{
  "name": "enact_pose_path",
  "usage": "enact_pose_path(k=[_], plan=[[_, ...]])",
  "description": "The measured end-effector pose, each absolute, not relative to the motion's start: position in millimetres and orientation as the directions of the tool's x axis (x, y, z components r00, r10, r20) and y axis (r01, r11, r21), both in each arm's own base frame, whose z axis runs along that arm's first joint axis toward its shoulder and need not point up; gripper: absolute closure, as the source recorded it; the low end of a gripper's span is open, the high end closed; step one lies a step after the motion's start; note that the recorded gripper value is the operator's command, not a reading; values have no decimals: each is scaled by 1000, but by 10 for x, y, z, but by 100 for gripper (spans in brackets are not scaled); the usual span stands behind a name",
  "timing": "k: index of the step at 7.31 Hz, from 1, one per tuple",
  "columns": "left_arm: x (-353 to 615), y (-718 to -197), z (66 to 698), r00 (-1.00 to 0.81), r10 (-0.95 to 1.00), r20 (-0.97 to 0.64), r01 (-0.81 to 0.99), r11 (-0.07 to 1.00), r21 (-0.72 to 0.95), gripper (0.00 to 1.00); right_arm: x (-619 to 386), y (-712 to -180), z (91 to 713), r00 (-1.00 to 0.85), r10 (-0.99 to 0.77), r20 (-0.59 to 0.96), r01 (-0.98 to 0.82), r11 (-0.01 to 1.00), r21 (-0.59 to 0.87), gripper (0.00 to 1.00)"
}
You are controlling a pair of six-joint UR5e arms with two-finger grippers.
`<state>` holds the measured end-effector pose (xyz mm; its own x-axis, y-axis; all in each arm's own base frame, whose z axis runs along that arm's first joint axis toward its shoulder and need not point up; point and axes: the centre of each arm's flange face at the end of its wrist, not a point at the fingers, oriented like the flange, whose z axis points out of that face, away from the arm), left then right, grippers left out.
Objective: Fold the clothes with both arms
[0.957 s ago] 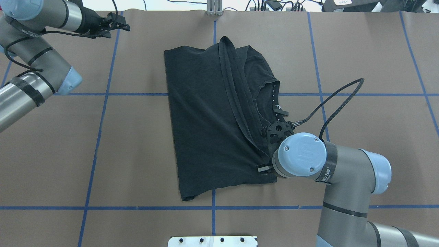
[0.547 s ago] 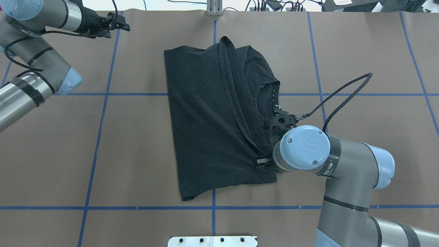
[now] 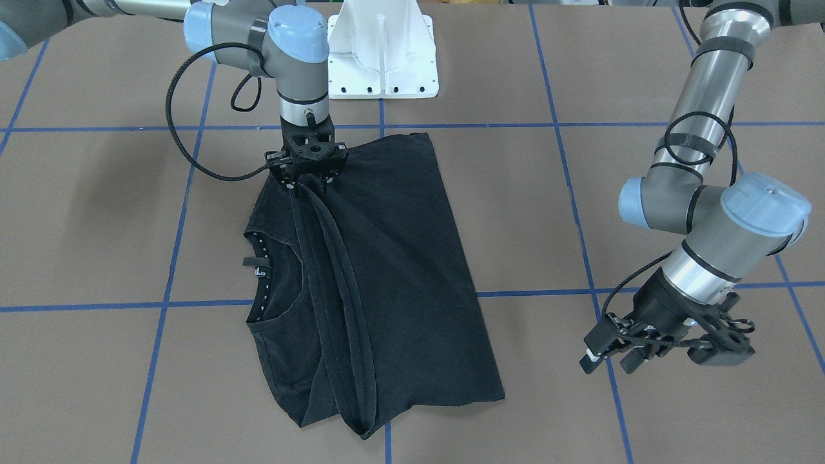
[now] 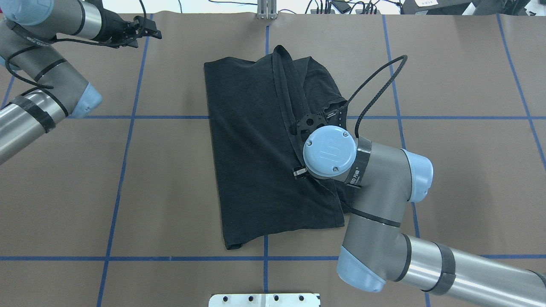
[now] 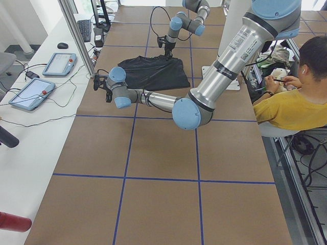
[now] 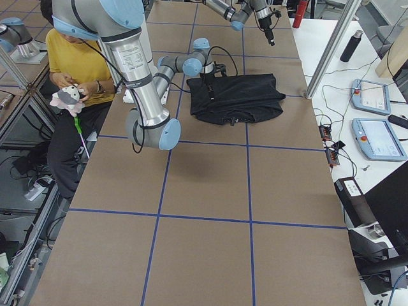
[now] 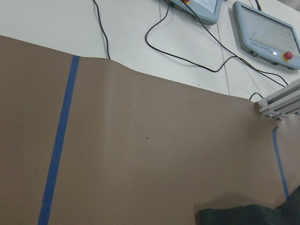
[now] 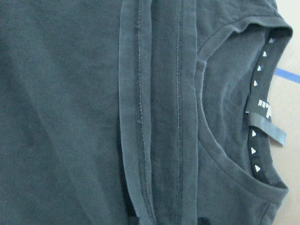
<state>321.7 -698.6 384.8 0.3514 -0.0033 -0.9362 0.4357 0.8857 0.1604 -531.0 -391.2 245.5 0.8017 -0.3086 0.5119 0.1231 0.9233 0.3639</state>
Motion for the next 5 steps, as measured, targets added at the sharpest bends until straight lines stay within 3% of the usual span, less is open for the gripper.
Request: enact_pose_path(k=[1, 2, 5], plan=[[3224, -6983, 3845, 351, -3, -936, 435, 886, 160, 10, -5431, -4005, 2453, 802, -356, 479, 171, 906, 388, 60], [3227, -6981, 3849, 352, -3, -936, 435, 886, 160, 10, -5581, -4063, 2454, 805, -377, 458, 199, 899, 390, 53], [3227, -6979, 3858, 353, -3, -936, 435, 886, 161, 10, -5778, -4035, 2475, 800, -414, 435, 247, 887, 390, 53]])
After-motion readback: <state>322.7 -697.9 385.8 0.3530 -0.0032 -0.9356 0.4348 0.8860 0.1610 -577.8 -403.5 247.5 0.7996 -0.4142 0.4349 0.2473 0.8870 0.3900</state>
